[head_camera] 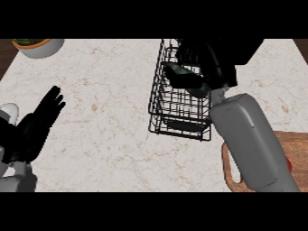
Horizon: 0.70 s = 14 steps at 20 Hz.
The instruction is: Pick the eggplant from the cutting board and place it in the tiered basket
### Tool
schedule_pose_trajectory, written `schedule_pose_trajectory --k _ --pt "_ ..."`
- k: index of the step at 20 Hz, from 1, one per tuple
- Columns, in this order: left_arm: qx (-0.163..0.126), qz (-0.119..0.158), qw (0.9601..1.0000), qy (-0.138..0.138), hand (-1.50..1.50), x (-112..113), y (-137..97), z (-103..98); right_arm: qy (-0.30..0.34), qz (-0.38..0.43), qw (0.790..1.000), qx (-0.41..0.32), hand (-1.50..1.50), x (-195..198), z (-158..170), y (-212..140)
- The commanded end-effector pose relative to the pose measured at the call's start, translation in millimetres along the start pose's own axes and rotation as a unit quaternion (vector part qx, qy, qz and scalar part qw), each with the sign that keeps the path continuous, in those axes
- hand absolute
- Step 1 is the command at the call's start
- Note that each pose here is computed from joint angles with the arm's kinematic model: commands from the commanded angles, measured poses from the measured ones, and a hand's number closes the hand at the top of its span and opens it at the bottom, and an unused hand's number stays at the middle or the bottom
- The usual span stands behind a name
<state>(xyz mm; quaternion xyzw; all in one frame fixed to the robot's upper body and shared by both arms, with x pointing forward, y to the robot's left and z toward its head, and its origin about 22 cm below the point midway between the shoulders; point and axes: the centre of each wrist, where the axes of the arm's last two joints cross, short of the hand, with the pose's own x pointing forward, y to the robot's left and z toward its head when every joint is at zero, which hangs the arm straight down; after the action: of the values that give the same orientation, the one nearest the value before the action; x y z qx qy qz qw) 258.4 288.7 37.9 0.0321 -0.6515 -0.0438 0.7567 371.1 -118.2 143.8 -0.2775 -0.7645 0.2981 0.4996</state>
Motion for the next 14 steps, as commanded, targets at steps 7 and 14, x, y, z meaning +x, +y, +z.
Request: schedule_pose_trajectory --k 7,14 --pt "-0.007 -0.004 1.0 0.004 0.0 -2 -17 1 0.0 -0.028 1.0 -0.011 -1.5 -2 -20 11" --pt "0.004 0.0 0.9999 -0.01 0.0 -3 -8 4 0.038 -0.17 0.983 -0.052 -1.5 16 -29 -8"
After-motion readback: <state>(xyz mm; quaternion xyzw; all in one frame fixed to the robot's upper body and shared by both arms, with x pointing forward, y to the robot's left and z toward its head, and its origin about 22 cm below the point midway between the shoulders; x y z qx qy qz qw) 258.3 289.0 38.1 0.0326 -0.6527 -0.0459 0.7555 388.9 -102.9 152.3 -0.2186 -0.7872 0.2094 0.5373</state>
